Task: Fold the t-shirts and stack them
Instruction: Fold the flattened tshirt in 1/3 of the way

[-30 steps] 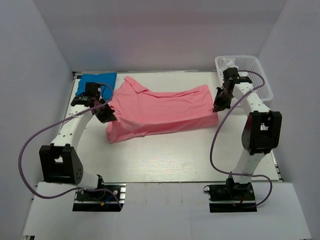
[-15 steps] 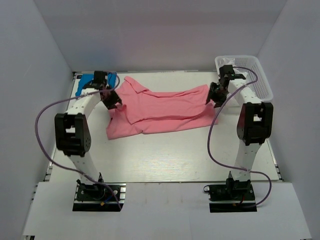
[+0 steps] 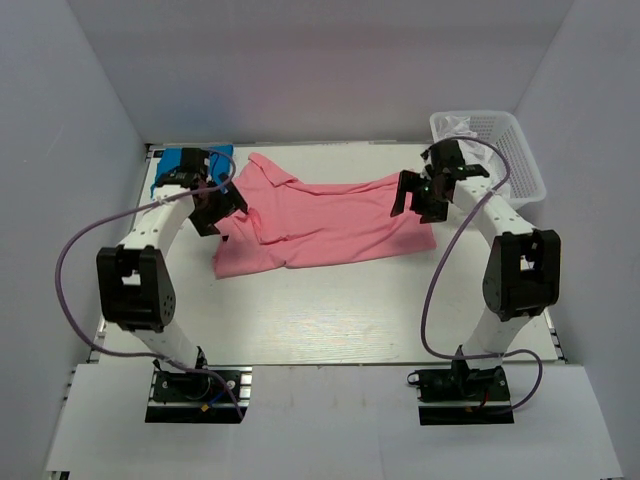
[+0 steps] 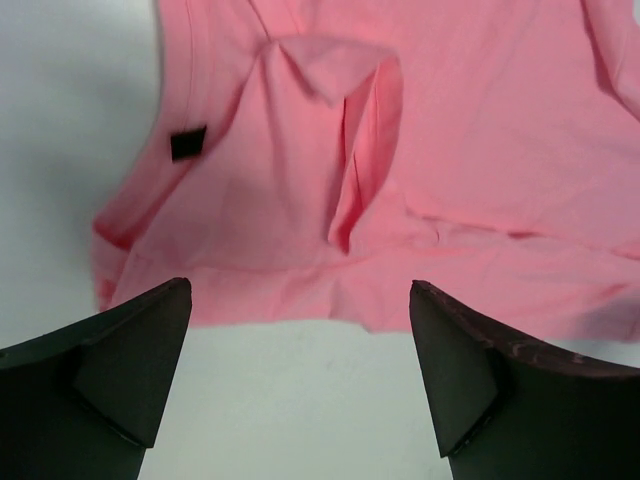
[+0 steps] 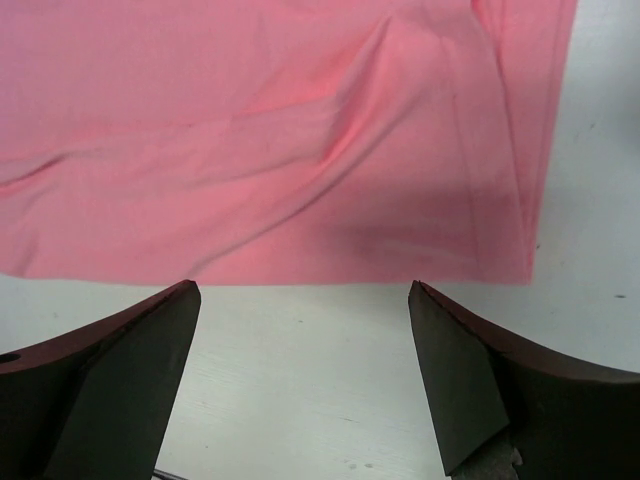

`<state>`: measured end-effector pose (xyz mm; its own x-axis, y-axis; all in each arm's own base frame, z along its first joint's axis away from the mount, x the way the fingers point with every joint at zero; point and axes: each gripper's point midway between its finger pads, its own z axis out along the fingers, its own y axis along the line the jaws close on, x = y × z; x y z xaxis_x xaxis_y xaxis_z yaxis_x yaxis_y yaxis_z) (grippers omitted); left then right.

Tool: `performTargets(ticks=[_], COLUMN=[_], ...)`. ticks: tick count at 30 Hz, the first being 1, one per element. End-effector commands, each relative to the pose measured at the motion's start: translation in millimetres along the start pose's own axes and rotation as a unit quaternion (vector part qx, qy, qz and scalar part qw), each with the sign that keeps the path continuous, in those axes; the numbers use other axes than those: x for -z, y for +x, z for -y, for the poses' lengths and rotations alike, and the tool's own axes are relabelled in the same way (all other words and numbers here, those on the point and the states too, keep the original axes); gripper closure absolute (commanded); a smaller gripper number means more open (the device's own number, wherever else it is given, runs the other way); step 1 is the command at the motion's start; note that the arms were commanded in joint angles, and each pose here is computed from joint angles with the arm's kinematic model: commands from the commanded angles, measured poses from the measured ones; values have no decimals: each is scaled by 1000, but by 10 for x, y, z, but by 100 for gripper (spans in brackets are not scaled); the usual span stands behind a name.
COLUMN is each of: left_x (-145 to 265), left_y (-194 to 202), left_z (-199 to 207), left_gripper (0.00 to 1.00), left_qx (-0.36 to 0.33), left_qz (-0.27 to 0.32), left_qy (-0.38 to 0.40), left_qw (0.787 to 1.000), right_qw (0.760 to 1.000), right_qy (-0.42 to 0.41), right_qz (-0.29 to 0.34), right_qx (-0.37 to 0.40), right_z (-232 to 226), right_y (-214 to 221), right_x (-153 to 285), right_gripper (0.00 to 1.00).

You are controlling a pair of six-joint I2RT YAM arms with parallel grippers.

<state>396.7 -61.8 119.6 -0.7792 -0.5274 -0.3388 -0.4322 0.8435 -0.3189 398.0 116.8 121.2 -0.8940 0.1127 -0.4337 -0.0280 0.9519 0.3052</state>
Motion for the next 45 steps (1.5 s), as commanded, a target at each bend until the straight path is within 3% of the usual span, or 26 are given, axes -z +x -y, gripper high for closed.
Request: performTargets(ticks=[1, 3, 10, 13, 19, 20, 23, 31, 34, 39, 45], left_x=[192, 66, -273, -427, -596, -594, -502, 15, 274, 567, 616], left_y=[128, 360, 514, 582, 1094, 1185, 1431, 1893, 1747, 1243, 1175], left_z=[146, 90, -18, -128, -671, -772, -977, -1256, -1176, -695, -297], left_gripper=[0, 0, 0, 0, 0, 0, 0, 0, 0, 0, 0], left_qx=[2, 18, 31, 38, 69, 81, 92, 137, 134, 88, 15], left_qz=[13, -15, -36, -43, -110, -122, -141, -155, -114, -41, -41], left_qy=[64, 67, 57, 36, -62, -75, -107, -143, -135, -33, 17], left_qw=[998, 998, 997, 998, 990, 986, 980, 968, 975, 995, 999], right_qw=[1000, 1000, 997, 993, 975, 966, 959, 961, 974, 993, 994], right_qy=[-17, -12, -4, 13, 57, 71, 77, 55, 37, -6, -36], right_qz=[3, -2, -22, -52, -85, -112, -128, -141, -119, -22, 11], right_qx=[-5, -18, -71, -109, -200, -222, -241, -233, -191, -116, -105], right_z=[-13, 45, 209, 368, 760, 859, 897, 783, 726, 511, 368], right_y=[90, 121, 145, 372, 1024, 1335, 1662, 2157, 2076, 1530, 1236], right_x=[-66, -179, -572, -675, -589, -580, -451, -90, 87, 446, 541], right_gripper=[10, 10, 10, 10, 10, 10, 10, 10, 10, 10, 10])
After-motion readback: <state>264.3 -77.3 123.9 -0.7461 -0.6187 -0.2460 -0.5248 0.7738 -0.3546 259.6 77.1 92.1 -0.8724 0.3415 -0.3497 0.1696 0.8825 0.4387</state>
